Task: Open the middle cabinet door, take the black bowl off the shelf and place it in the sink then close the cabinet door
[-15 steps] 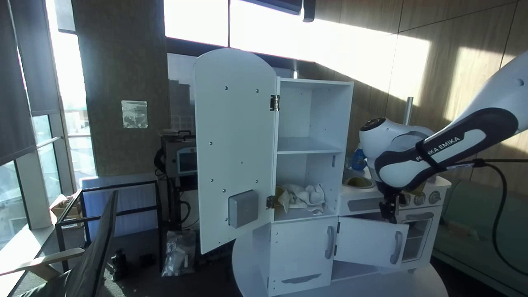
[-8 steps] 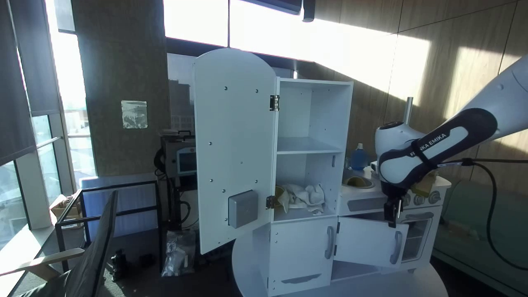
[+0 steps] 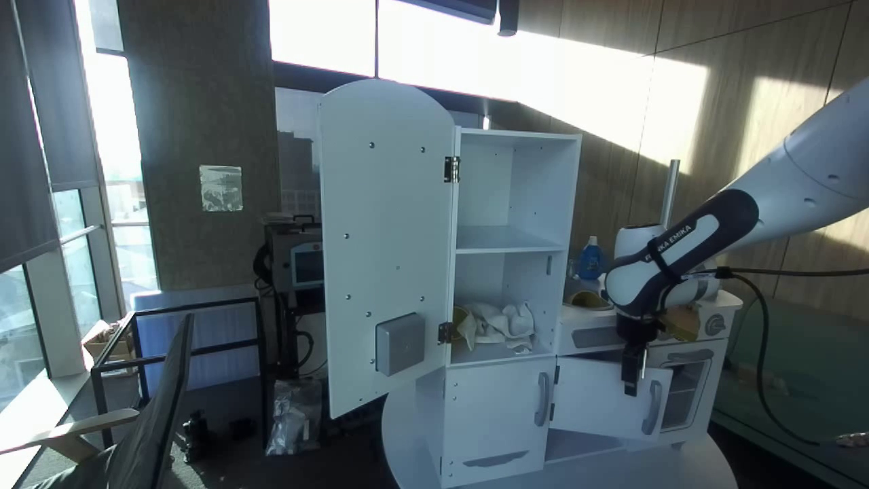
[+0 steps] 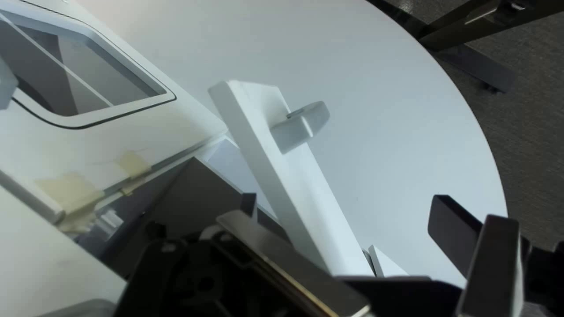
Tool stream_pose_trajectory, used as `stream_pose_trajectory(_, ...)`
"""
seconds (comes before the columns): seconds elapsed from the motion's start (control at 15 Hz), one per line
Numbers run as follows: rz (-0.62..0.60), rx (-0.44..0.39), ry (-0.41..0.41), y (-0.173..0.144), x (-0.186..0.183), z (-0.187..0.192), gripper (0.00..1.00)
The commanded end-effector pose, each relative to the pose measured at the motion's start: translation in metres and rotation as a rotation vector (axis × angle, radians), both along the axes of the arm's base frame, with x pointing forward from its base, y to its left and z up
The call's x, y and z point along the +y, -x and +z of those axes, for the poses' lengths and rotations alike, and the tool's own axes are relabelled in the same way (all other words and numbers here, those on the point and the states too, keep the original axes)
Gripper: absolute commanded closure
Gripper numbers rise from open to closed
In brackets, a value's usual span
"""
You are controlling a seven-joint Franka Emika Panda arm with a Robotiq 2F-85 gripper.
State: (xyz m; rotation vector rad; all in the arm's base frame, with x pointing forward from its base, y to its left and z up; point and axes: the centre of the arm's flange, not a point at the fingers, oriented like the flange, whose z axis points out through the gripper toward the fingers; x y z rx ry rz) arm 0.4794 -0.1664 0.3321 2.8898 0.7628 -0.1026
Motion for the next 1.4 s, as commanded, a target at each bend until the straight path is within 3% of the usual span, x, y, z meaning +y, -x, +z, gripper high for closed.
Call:
stream_pose_trajectory(0.0,0.006,0.02,-0.038,-0.007,0.004,0.001,0.0)
stream_pose_trajectory(0.4,-0.134,0.066,0.0,0.011,0.041,0.021,0.0)
stream_pose_trajectory(0.73,-0.123,0.157,-0.077,0.023,0.068,0.017,0.0)
stream_pose_trajectory(1.0,-0.153,0.214,-0.185,0.025,0.083,0.002,0.0)
stream_pose_trajectory(1.33,-0.149,0.189,-0.163,0.032,0.106,0.015,0.0)
